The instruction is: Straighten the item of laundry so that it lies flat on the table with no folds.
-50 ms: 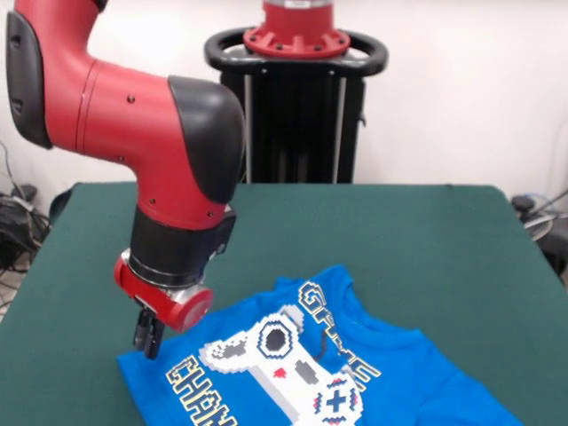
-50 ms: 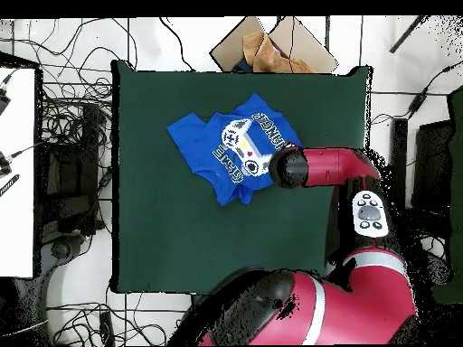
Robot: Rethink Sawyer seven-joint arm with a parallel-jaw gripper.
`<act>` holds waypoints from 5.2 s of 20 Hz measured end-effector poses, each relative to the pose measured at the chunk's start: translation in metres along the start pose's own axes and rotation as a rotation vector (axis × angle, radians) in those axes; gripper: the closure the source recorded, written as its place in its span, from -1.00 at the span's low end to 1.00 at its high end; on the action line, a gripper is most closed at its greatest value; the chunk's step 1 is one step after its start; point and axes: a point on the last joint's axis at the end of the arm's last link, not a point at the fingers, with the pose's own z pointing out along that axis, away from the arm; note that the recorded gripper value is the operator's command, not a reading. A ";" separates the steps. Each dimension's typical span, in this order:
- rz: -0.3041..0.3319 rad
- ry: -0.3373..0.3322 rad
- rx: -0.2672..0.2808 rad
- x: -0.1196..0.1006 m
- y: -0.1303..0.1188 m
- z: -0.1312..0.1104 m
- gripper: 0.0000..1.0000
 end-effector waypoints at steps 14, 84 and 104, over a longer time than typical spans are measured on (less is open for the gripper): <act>-0.005 0.027 -0.001 0.014 0.003 0.017 1.00; -0.732 -0.389 0.310 0.006 0.036 0.043 1.00; -0.682 -0.383 0.305 -0.003 0.026 0.046 1.00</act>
